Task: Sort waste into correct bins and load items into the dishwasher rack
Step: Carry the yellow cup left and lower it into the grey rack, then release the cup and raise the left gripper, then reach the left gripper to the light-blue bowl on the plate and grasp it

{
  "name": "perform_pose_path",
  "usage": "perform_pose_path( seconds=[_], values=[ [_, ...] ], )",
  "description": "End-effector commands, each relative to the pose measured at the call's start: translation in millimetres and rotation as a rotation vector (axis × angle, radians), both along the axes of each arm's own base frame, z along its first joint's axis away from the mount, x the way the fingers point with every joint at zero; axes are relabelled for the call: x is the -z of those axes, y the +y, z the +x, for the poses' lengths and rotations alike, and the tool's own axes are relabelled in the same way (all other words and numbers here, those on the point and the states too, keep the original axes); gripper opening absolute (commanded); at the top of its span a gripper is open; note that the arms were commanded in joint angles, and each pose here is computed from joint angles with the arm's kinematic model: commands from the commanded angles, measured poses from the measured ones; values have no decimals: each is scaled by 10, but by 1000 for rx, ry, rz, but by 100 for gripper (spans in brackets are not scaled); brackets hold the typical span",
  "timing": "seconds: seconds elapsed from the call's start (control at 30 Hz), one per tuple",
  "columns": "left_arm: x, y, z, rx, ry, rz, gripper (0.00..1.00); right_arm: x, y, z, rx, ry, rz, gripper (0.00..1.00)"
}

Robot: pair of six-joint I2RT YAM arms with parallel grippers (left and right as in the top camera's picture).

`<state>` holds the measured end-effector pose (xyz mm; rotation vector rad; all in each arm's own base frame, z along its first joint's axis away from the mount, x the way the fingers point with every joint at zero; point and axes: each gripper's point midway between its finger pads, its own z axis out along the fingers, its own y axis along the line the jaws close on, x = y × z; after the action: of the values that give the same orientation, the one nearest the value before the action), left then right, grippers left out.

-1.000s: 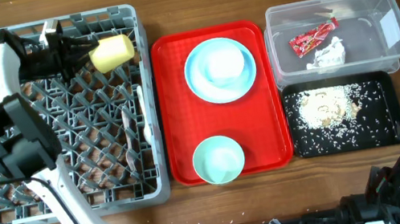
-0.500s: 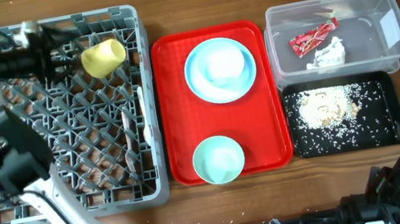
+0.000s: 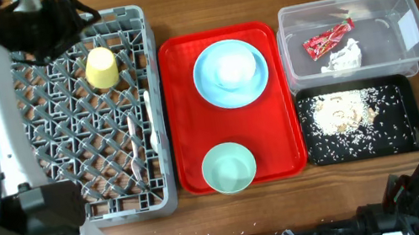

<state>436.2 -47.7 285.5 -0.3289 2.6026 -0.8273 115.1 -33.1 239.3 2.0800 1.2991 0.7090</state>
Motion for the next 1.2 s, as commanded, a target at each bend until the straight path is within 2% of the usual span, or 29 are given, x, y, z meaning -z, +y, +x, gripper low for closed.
perform_pose_path(
  seconds=[0.0, 0.07, 0.3, 0.73, 0.8, 0.9, 0.93, 0.97, 1.07, 1.17],
  values=[
    [486, 85, 121, -136, 128, 232, 4, -2, 5, -15, 111, -32, 115, 100],
    [673, 126, 160, -183, 170, 333, 4, -2, 5, -15, 111, -31, 115, 100],
    [1183, 287, 137, -242, 320, 493, 4, -2, 5, -15, 111, -31, 115, 100],
    [2022, 407, 148, -214, 491, 595, 4, -2, 4, -15, 112, -32, 115, 100],
    [2041, 405, 151, -214, 490, 595, 4, -2, 5, -15, 111, -31, 115, 100],
    [1805, 403, 216, -234, 420, 581, 6, -2, 5, -15, 111, -32, 115, 100],
    [1640, 401, 257, -247, 376, 572, 13, -2, 4, -15, 112, -32, 115, 100],
    [1391, 386, 301, -262, 313, 559, 24, -2, 4, -15, 111, -31, 115, 100],
    [788, 190, 329, -259, 158, 489, 28, -2, 4, -15, 111, -31, 115, 100],
    [246, -277, 210, -177, 14, 376, 39, -2, 5, -15, 111, -32, 115, 100]
  ],
)
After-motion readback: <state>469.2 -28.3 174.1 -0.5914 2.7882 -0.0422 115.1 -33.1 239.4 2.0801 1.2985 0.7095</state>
